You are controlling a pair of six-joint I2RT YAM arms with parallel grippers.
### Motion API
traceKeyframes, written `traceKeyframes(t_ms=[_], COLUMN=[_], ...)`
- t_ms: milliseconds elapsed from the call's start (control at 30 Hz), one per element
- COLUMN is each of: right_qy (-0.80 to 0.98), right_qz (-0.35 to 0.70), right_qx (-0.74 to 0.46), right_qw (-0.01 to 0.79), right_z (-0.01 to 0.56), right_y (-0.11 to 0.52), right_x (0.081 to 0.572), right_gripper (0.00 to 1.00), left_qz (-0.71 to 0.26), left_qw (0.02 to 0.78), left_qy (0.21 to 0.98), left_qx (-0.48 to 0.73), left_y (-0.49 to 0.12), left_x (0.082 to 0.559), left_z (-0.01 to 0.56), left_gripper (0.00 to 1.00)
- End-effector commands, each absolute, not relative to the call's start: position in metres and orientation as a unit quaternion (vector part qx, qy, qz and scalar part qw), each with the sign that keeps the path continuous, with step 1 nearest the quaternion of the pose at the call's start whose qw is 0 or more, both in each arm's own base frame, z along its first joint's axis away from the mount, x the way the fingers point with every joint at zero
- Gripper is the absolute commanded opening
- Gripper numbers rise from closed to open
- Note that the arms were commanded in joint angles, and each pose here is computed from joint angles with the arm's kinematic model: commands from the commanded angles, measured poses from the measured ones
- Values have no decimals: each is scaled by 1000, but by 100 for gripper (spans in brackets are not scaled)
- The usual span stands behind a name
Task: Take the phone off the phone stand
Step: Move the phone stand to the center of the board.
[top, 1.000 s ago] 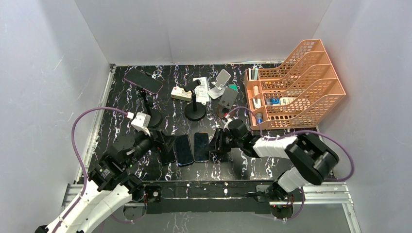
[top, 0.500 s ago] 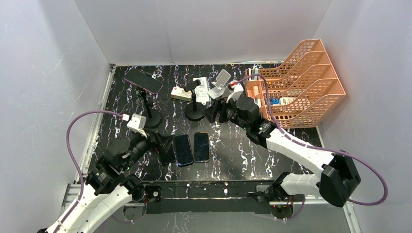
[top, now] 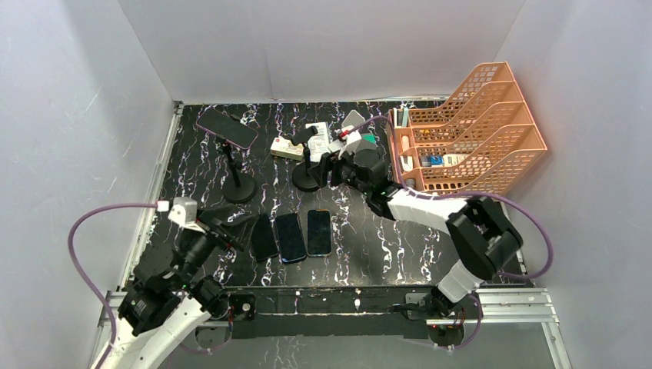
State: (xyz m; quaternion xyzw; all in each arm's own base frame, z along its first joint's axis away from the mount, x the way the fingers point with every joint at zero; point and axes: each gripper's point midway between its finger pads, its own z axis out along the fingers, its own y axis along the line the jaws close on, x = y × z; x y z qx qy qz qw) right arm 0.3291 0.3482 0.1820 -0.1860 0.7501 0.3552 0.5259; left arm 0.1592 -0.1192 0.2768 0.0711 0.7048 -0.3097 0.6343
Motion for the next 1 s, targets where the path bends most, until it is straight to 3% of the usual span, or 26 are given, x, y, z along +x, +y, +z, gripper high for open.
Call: traceKeyframes(t_ms=[0, 600, 800, 967], right_qy=[703, 702, 708, 718], right_qz=[383, 380, 370, 329], right_qx=[-185, -171, -173, -159], right_qw=[570, 577, 577, 592], right_z=[198, 174, 168, 166], right_y=[365, 403, 406, 396], right_x=[352, 401, 408, 421], right_gripper=[73, 71, 53, 29], left_qz=[-290, -284, -285, -284], left_qw=[664, 641, 641, 641], left_qy=[687, 710, 710, 710], left_qx=[45, 65, 65, 65], left_y=[-102, -114, -114, -114], left_x=[162, 167, 167, 167], left_z=[284, 274, 274, 274], left_gripper=[79, 79, 79, 79])
